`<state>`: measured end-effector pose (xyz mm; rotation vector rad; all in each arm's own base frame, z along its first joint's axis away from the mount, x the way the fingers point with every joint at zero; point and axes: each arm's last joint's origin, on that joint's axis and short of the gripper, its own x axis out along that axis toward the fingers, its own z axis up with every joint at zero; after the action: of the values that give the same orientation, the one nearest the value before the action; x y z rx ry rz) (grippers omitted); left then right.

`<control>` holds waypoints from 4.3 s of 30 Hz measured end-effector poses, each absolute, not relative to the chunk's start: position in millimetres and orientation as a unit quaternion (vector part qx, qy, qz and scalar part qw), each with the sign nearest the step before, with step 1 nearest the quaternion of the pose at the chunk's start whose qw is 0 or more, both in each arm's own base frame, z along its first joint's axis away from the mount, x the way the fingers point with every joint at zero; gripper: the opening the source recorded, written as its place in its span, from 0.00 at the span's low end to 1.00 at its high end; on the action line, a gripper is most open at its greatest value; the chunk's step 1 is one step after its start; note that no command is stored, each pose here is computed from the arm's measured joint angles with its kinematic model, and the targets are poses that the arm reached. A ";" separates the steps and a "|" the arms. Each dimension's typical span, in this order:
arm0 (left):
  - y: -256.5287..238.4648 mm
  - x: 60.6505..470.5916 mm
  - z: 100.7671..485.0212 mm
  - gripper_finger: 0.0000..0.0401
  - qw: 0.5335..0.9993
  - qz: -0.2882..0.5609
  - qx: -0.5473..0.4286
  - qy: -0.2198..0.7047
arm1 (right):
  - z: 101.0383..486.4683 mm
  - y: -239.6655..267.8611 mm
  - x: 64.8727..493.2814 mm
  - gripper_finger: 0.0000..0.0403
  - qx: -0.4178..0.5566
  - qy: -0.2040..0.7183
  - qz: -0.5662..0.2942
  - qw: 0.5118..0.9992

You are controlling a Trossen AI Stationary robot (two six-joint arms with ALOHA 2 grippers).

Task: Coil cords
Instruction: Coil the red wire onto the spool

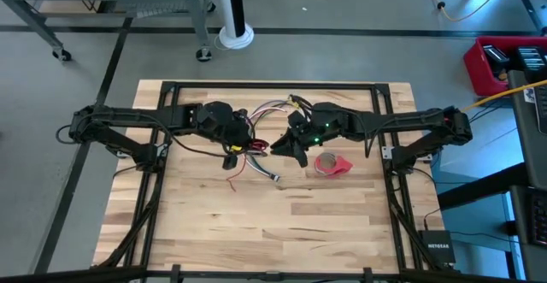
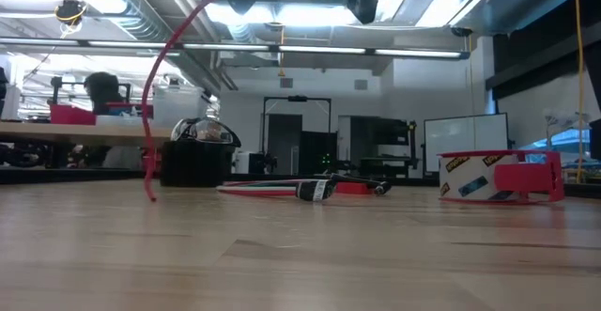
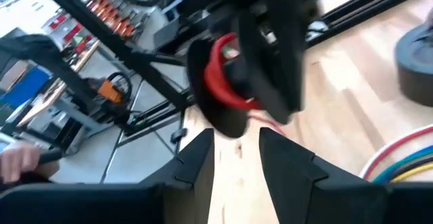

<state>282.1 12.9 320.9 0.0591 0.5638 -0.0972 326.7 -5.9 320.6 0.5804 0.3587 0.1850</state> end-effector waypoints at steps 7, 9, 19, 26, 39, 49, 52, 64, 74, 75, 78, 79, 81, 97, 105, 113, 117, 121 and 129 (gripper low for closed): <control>12.7 281.9 320.5 0.00 0.958 -0.049 0.028 0.280 | 322.8 -6.3 327.3 0.30 0.274 0.164 0.096 0.943; 12.8 282.0 320.6 0.00 0.959 -0.049 0.028 0.279 | 324.3 -6.9 327.9 0.30 0.263 0.152 0.088 0.949; 12.9 283.0 322.2 0.00 0.961 -0.048 0.029 0.270 | 328.7 -8.4 332.3 0.30 0.229 0.110 0.077 0.964; 12.9 283.1 322.4 0.00 0.961 -0.048 0.029 0.269 | 317.4 -9.4 343.3 0.30 0.229 0.112 0.067 0.965; 13.1 283.0 321.9 0.00 0.961 -0.048 0.028 0.271 | 318.1 -10.7 344.4 0.08 0.211 0.099 0.042 0.971; 13.6 283.2 322.0 0.05 0.961 -0.036 0.032 0.271 | 318.5 -11.3 344.3 0.03 0.212 0.097 0.040 0.972; 15.1 283.3 322.2 0.08 0.962 -0.012 0.039 0.271 | 319.2 -11.4 343.6 0.02 0.211 0.097 0.038 0.972; 18.5 278.2 331.7 0.31 0.966 0.043 0.054 0.248 | 336.3 -12.7 324.3 0.01 0.212 0.091 0.001 0.973; 22.8 259.9 347.3 0.33 0.964 0.096 0.088 0.232 | 354.2 -17.1 290.0 0.01 0.199 0.104 -0.100 0.969; 24.4 258.9 346.7 0.33 0.962 0.105 0.089 0.238 | 355.0 -17.5 286.7 0.01 0.197 0.107 -0.111 0.968; 29.1 255.6 341.1 0.33 0.952 0.119 0.085 0.270 | 354.3 -19.0 281.5 0.01 0.191 0.118 -0.144 0.964; 30.8 254.9 337.1 0.33 0.947 0.124 0.078 0.288 | 353.7 -19.5 280.5 0.01 0.189 0.121 -0.154 0.962; 34.2 253.2 328.6 0.33 0.935 0.137 0.050 0.325 | 352.1 -20.2 278.5 0.01 0.186 0.130 -0.170 0.959; 26.6 278.2 217.4 0.31 0.884 0.160 -0.038 0.437 | 335.8 -20.4 268.0 0.01 0.219 0.213 -0.211 0.928; 24.8 272.6 218.0 0.24 0.881 0.153 -0.046 0.445 | 341.0 -17.8 228.1 0.01 0.292 0.247 -0.244 0.891; 24.9 276.1 221.2 0.24 0.893 0.147 -0.044 0.424 | 318.0 -15.7 180.2 0.01 0.351 0.215 -0.255 0.875; 25.3 282.0 226.3 0.23 0.909 0.144 -0.043 0.388 | 292.3 -15.1 172.5 0.02 0.372 0.150 -0.225 0.888; 25.9 290.8 235.7 0.23 0.934 0.140 -0.038 0.327 | 264.0 -13.7 176.7 0.02 0.390 0.068 -0.157 0.905; 26.7 295.2 238.5 0.24 0.942 0.139 -0.029 0.303 | 239.0 -11.9 181.1 0.02 0.401 -0.025 -0.081 0.912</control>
<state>295.2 26.7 238.5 -0.0585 0.6185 0.2842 181.1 -11.9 239.0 0.8268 -0.0506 -0.1665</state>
